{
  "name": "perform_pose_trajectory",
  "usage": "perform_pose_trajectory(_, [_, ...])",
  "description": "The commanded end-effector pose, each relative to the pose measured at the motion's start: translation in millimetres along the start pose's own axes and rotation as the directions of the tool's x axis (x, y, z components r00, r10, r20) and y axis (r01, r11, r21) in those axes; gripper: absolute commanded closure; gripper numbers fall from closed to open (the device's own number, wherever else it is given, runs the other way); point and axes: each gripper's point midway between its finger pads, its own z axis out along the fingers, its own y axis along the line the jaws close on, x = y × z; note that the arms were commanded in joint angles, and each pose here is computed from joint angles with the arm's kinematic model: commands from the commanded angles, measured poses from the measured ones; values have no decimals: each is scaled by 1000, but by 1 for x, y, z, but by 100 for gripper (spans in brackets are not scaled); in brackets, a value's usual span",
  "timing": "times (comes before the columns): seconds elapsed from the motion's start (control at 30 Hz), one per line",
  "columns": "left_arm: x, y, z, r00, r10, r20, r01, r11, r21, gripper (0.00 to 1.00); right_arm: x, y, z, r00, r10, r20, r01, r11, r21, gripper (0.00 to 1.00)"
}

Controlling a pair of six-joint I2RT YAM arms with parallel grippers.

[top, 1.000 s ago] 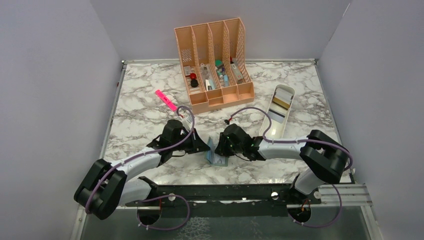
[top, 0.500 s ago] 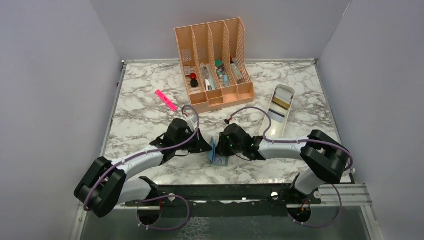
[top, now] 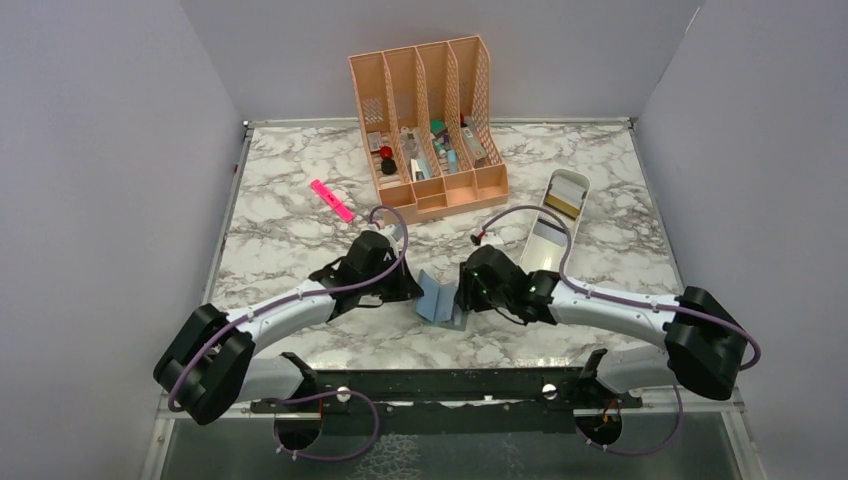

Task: Put the credit cards into the card holder
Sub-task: Turn over the card slot in the card holder, then pick up the credit card from the storage box.

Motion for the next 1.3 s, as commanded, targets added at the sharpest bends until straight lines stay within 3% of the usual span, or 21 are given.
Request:
perform_pose_trajectory(0.0, [-3, 13, -2, 1000, -28, 12, 29, 995, -93, 100, -35, -25, -26, 989, -122, 84, 107, 982, 157, 54])
perform_pose_trajectory(0.23, [7, 13, 4, 997, -75, -24, 73, 995, -73, 100, -98, -56, -58, 943, -268, 195, 204, 933, 296, 47])
perform_pose_trajectory(0.43, [9, 11, 0, 997, -65, -28, 63, 996, -62, 87, -147, -101, -67, 915, -339, 217, 238, 891, 387, 47])
perform_pose_trajectory(0.53, [8, 13, -4, 998, -54, -16, 52, 996, -73, 77, -162, -129, -62, 903, -382, 194, 273, 862, 428, 48])
perform_pose_trajectory(0.67, [12, 18, -7, 999, -47, -28, 44, 995, -94, 71, -174, -157, -53, 893, -427, 138, 326, 829, 454, 48])
perform_pose_trajectory(0.77, [15, 21, -9, 998, -52, -25, 50, 994, -99, 70, -182, -176, -49, 849, -522, 85, 409, 750, 520, 47])
perform_pose_trajectory(0.97, [20, 24, -8, 998, -38, -44, 34, 995, -97, 70, -197, -233, -47, 848, -529, -9, 444, 702, 557, 47])
perform_pose_trajectory(1.27, [20, 18, -9, 999, -27, -42, 25, 998, -57, 69, -218, -279, -18, 819, -563, -110, 522, 651, 551, 43])
